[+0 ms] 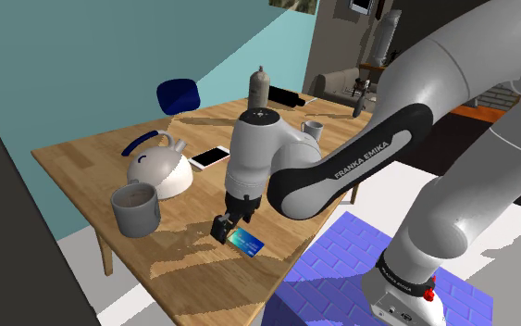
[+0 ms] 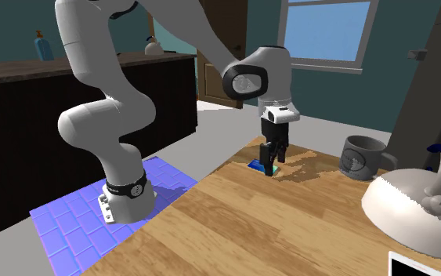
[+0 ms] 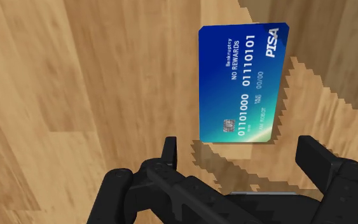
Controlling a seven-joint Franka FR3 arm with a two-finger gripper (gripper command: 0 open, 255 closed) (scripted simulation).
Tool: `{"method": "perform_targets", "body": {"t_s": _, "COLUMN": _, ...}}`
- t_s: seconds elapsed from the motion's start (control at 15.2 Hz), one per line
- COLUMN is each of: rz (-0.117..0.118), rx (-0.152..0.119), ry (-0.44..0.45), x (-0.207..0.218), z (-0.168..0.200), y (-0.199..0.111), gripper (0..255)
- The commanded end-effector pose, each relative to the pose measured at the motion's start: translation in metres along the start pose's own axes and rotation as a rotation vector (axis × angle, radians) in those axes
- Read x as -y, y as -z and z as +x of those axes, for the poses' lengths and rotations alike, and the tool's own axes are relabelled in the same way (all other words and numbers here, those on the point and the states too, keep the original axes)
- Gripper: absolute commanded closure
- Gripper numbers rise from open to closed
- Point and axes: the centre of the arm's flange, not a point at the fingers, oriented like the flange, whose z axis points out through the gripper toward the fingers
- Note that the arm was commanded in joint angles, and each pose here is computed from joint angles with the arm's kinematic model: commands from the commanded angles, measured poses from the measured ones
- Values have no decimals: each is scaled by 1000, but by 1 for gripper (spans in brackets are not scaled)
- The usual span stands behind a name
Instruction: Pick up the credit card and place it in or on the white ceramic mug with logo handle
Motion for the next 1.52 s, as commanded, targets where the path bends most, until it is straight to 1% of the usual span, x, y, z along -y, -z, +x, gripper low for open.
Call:
{"method": "perform_targets", "body": {"t_s": 0.0, "rz": 0, "rx": 0, "ry": 0, "x": 0, "z": 0, "y": 0, "gripper": 0}}
{"method": "perform_targets", "body": {"t_s": 0.13, "rz": 0, "rx": 0, "ry": 0, "x": 0, "z": 0, "y": 0, "gripper": 0}}
{"method": "perform_targets", "body": {"t_s": 0.2, "rz": 0, "rx": 0, "ry": 0, "x": 0, "z": 0, "y": 0, "gripper": 255}}
{"method": "perform_targets", "body": {"t_s": 0.79, "rz": 0, "rx": 0, "ry": 0, "x": 0, "z": 0, "y": 0, "gripper": 255}}
{"method": "perform_targets", "body": {"t_s": 1.45, "rz": 0, "rx": 0, "ry": 0, "x": -1, "z": 8, "y": 52, "gripper": 255}}
